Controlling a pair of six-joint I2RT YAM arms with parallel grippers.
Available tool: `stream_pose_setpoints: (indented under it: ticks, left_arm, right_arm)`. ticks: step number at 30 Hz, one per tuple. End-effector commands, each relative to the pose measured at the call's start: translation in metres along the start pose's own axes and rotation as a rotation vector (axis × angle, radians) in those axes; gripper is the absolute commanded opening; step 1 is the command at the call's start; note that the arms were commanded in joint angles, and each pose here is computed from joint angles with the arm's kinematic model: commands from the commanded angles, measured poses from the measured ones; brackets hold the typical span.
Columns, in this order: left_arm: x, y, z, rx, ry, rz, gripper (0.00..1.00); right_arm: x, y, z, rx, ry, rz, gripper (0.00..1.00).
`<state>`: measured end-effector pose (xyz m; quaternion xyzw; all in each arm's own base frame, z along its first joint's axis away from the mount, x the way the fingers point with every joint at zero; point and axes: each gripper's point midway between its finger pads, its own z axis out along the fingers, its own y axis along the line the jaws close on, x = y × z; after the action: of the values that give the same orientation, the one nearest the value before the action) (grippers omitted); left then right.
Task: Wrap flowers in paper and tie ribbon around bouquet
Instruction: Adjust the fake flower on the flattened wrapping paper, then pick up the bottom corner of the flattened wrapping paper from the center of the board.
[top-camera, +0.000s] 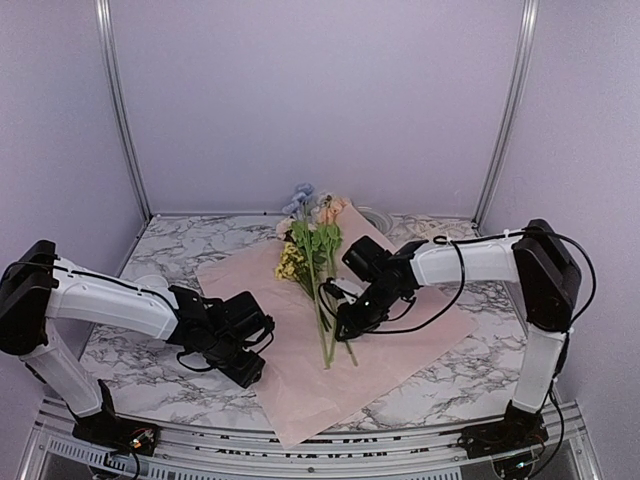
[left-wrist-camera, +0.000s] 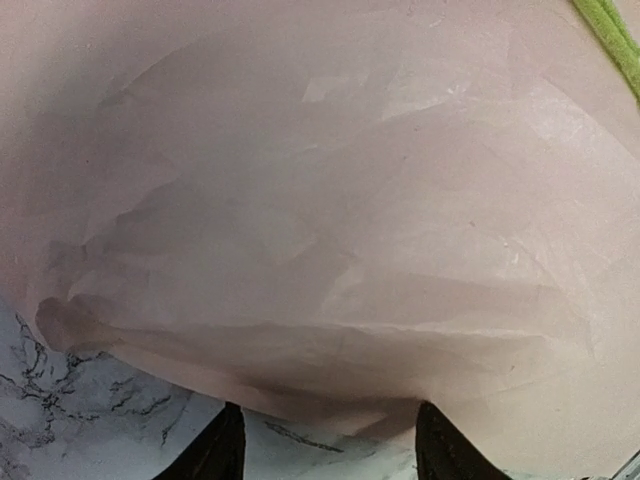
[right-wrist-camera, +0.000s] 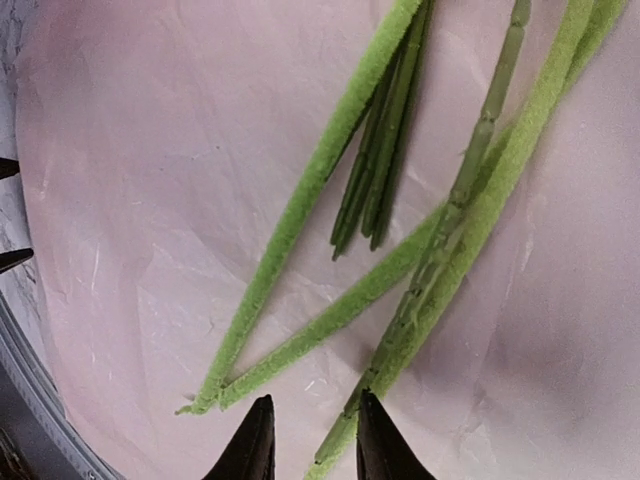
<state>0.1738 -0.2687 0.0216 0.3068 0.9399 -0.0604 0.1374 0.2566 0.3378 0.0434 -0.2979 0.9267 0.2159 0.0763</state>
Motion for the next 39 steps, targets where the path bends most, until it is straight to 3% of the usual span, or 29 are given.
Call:
stream_pose_setpoints:
  ticks: [1, 4, 8, 13, 17, 22, 32, 39]
  left_arm:
    - [-0.015, -0.009, -0.019, 0.048, -0.07, 0.026, 0.59]
    - [-0.018, -0.006, -0.025, 0.037, -0.096, 0.025, 0.61]
    - [-0.033, 0.003, -0.032, -0.001, -0.145, 0.0, 0.65]
    - [-0.047, 0.024, -0.035, -0.046, -0.157, -0.089, 0.69]
    - [-0.05, 0.032, -0.034, -0.06, -0.166, -0.117, 0.68]
    - [-0.053, 0.04, -0.041, -0.087, -0.195, -0.136, 0.69]
    - [-0.05, 0.047, -0.061, -0.087, -0.272, -0.175, 0.69]
    - [-0.06, 0.041, -0.092, -0.027, -0.405, -0.129, 0.66]
  right_arm:
    - [-0.011, 0.015, -0.039, -0.007, -0.077, -0.032, 0.28]
    - [-0.006, 0.02, -0.052, 0.111, -0.109, -0.149, 0.3]
    - [0.025, 0.096, -0.035, 0.103, -0.08, -0.496, 0.36]
    - [0.074, 0.14, -0.004, 0.181, 0.018, -0.828, 0.6]
    - [0.091, 0.155, 0.011, 0.156, 0.01, -0.933, 0.69]
    - [0.111, 0.162, 0.027, 0.111, 0.063, -1.001, 0.71]
    - [0.113, 0.145, 0.053, 0.17, 0.106, -1.064, 0.62]
    - [0.106, 0.115, 0.063, 0.182, 0.147, -0.936, 0.24]
